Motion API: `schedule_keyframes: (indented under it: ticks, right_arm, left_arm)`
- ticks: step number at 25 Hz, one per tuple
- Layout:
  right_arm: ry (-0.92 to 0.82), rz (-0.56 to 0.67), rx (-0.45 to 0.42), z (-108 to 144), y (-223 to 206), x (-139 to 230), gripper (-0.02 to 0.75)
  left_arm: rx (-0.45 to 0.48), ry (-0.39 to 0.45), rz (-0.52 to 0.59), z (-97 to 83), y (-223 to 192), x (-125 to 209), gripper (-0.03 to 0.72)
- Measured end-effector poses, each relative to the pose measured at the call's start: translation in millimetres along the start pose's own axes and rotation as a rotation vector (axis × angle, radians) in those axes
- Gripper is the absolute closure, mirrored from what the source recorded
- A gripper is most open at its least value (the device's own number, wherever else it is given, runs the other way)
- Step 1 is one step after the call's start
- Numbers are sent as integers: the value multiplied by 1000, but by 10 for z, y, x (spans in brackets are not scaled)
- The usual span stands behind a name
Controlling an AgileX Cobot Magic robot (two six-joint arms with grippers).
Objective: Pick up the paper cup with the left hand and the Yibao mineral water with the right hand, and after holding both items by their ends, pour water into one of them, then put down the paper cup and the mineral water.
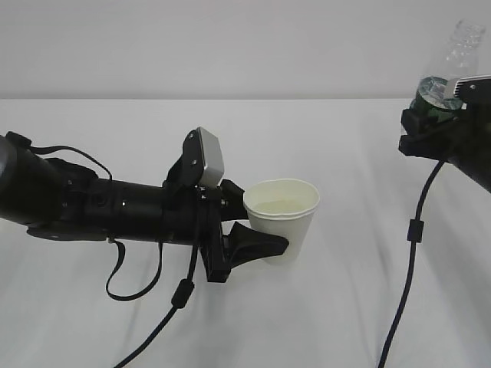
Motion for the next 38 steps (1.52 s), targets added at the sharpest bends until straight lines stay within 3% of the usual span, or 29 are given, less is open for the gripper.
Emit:
schedule_keyframes:
  ticks: [9, 28, 38]
  right_arm:
    - [-17, 7, 45, -78, 103, 105, 294]
    - [22, 72, 0, 7, 110, 236, 294]
    - [16, 162, -6, 6, 63, 647, 294]
  left_arm:
    - [1, -1, 1, -3, 0, 1, 258]
    - [1, -1, 1, -3, 0, 1, 258]
    - [1, -1, 1, -3, 0, 1, 258]
Point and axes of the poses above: a point on each arm's last joint axis where the gripper is mounted, y pointing back along that axis away from the gripper, z along the wrist's bending axis when the last joint is at zero, x = y × z, the point moved 10 cm from there along -y, pointing out along that axis toward the gripper, and after that the axes turned 6 degrees about -y, right-handed, at the moved point
